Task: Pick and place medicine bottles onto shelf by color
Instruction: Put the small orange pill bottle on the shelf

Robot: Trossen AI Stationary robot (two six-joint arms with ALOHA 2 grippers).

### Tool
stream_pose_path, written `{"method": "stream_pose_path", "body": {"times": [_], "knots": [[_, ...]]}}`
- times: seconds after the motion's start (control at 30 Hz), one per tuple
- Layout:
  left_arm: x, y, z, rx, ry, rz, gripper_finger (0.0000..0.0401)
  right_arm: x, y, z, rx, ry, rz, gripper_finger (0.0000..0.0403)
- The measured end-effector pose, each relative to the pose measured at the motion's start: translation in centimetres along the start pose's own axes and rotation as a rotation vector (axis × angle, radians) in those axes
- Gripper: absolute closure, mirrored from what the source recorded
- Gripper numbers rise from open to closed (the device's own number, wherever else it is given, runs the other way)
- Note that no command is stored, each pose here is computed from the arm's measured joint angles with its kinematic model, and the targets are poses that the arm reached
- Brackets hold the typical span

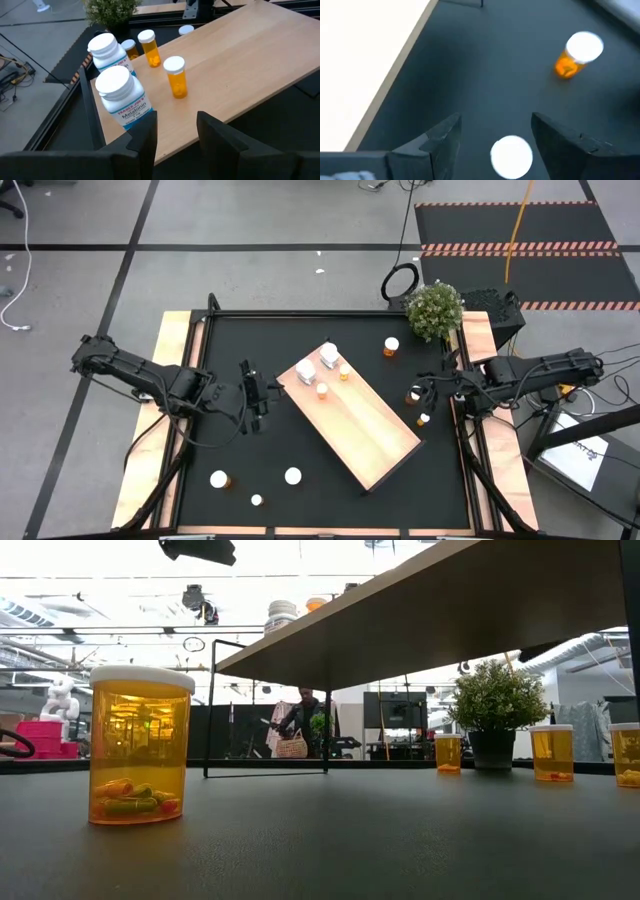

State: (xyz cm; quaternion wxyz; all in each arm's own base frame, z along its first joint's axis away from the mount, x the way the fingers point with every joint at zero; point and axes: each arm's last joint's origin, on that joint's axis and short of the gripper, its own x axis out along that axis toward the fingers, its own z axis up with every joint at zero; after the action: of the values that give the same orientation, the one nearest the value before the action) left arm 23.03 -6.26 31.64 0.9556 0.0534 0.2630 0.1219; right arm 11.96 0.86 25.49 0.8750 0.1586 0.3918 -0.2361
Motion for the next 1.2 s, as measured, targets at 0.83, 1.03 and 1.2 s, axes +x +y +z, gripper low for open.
{"method": "stream_pose_path", "body": {"times": [0.83,1.03,1.2], "knots": [[0.0,0.0,0.0,0.007,-0.002,0.0,0.026,0.2,-0.5,-2.3,0.163,0.348,0.078,0.0167],[0.0,0.0,0.1,-0.007,-0.006,0.0,0.026,0.1,-0.9,-2.7,0.23,0.387,0.021,0.0167],[0.0,0.0,0.1,-0.008,-0.006,0.0,0.026,0.3,-0.8,-2.7,0.222,0.391,0.007,0.0167]]}}
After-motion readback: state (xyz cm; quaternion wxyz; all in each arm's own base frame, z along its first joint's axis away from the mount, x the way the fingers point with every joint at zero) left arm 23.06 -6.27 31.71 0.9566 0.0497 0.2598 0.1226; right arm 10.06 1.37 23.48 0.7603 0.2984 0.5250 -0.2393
